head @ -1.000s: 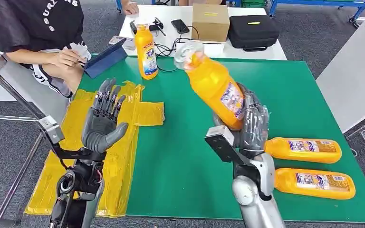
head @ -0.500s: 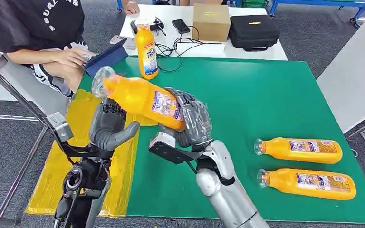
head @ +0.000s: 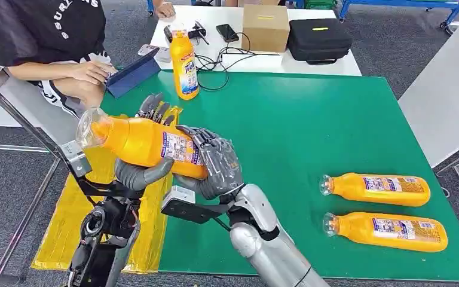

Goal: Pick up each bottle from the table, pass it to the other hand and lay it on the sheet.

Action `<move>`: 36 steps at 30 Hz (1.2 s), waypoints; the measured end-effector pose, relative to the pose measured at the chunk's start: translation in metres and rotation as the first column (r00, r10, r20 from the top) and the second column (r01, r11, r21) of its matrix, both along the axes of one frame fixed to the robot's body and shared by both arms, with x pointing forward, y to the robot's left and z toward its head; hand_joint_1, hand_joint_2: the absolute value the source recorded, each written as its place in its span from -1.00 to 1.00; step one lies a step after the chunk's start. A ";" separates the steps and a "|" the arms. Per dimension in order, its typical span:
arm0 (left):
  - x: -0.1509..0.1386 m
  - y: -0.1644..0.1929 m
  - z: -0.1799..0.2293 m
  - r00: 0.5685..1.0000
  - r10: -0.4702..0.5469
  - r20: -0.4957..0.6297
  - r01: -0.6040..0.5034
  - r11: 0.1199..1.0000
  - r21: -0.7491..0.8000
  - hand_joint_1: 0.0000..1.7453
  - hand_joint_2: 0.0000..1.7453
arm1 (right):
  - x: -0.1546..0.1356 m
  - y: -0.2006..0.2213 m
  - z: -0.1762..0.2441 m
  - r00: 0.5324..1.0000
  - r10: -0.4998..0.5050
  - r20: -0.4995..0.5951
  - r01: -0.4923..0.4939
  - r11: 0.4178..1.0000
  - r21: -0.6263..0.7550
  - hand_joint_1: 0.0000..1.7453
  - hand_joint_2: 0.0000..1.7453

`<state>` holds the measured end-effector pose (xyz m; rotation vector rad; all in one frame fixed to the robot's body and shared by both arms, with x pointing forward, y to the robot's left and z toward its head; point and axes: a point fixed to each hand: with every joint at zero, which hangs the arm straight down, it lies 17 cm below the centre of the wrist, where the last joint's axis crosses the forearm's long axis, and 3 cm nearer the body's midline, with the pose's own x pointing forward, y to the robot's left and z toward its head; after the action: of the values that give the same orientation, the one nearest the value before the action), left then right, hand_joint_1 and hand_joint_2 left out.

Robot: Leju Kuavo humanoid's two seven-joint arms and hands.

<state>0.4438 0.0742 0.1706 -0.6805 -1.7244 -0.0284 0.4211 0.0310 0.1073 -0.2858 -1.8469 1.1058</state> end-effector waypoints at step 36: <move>0.001 0.022 -0.024 0.995 0.073 -0.069 -0.074 0.997 -0.009 1.00 1.00 | -0.004 0.017 -0.019 0.998 0.031 -0.046 -0.035 0.996 -0.085 -1.00 1.00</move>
<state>0.4446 0.0958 0.1464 -0.6197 -1.6832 0.0558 0.4175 0.0477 0.0881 -0.2790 -1.7737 1.2073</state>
